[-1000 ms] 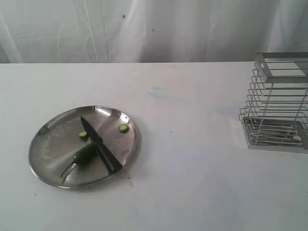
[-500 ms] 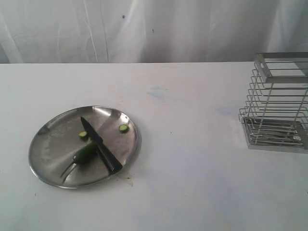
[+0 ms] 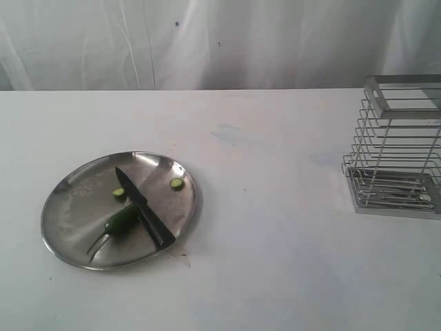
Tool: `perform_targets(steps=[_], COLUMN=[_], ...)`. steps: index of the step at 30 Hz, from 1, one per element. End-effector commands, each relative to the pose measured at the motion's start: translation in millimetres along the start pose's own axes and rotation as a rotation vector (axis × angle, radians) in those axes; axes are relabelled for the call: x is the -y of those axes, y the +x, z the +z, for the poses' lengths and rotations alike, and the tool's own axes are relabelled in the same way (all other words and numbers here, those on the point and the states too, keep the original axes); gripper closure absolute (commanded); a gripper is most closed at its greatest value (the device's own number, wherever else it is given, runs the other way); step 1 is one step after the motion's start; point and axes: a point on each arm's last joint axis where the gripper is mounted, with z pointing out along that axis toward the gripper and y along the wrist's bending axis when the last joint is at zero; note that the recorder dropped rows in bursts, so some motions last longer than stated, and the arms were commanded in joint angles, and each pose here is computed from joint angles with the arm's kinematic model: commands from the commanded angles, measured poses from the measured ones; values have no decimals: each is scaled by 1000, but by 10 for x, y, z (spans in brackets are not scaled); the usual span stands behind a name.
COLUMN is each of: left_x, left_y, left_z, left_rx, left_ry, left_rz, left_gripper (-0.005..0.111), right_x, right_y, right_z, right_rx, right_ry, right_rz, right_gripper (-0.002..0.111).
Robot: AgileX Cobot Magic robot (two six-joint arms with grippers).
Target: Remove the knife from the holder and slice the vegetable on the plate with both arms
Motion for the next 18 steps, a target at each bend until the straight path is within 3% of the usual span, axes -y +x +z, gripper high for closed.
perform_targets(steps=[1, 18], left_x=[13, 4], left_y=[24, 13], left_z=[2, 2], left_rx=[-15, -3], left_ry=[15, 6], left_rz=[-11, 10], left_gripper=[107, 107], right_x=[0, 0], right_y=[3, 3], right_z=[-1, -1], right_rx=[4, 4], right_ry=[1, 1], right_rz=[-4, -4], right_gripper=[108, 108])
